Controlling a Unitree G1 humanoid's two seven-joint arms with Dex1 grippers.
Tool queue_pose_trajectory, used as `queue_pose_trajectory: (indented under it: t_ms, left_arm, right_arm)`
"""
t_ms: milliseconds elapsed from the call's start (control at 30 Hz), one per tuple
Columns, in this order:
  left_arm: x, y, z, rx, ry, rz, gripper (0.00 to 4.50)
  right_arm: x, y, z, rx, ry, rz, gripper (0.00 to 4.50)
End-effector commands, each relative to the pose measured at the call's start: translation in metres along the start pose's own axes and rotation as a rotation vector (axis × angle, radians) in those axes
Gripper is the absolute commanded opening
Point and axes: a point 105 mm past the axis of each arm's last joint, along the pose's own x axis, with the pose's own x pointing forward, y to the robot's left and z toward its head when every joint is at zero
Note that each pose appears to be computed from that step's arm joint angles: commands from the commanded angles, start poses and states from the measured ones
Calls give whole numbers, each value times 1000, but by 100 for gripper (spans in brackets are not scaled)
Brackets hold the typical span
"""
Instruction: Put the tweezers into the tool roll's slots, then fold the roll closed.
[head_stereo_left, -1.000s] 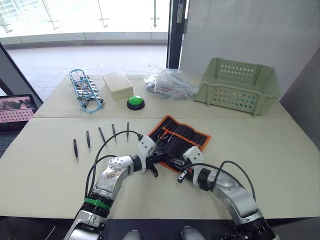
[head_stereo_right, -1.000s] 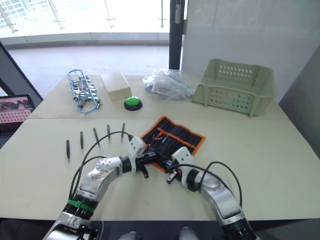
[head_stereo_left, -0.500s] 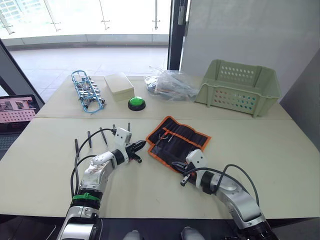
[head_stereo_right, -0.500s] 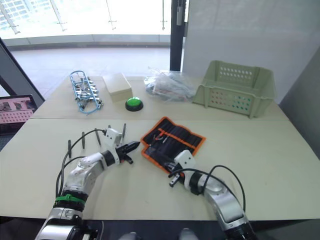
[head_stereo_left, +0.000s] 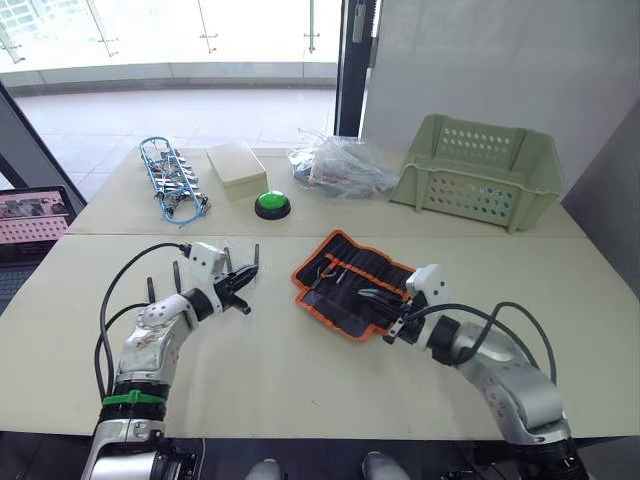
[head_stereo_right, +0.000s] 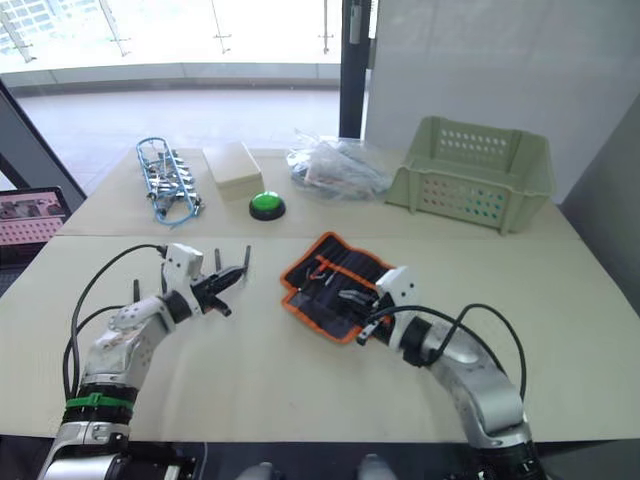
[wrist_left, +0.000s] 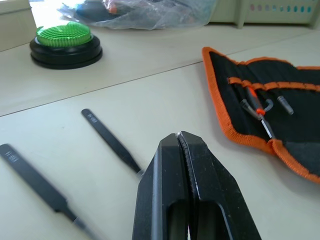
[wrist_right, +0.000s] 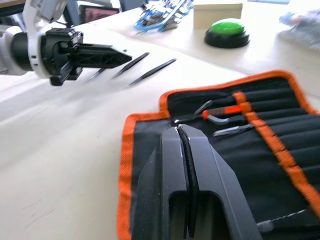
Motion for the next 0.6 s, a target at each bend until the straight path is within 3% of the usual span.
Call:
queue_pose_trajectory:
  t_ms: [33, 167, 400, 433, 500, 600]
  left_arm:
    - [-20, 20, 18, 47, -75, 119, 83]
    - [-55, 47, 10, 44, -96, 318, 212]
    - [-130, 52, -2, 77, -157, 516, 444]
    - [-141, 54, -3, 74, -164, 548, 450]
    - [-161, 54, -10, 10, -188, 633, 450]
    - [-181, 37, -27, 16, -128, 642, 450]
  right_arm:
    - [-3, 9, 18, -29, -9, 115, 57]
    - [-1, 9, 23, -67, 12, 180, 187]
    - [10, 2, 12, -66, 46, 221, 425]
    - [12, 2, 13, -65, 40, 226, 448]
    - [14, 2, 18, -63, 10, 228, 448]
    - [17, 2, 19, -72, -1, 252, 448]
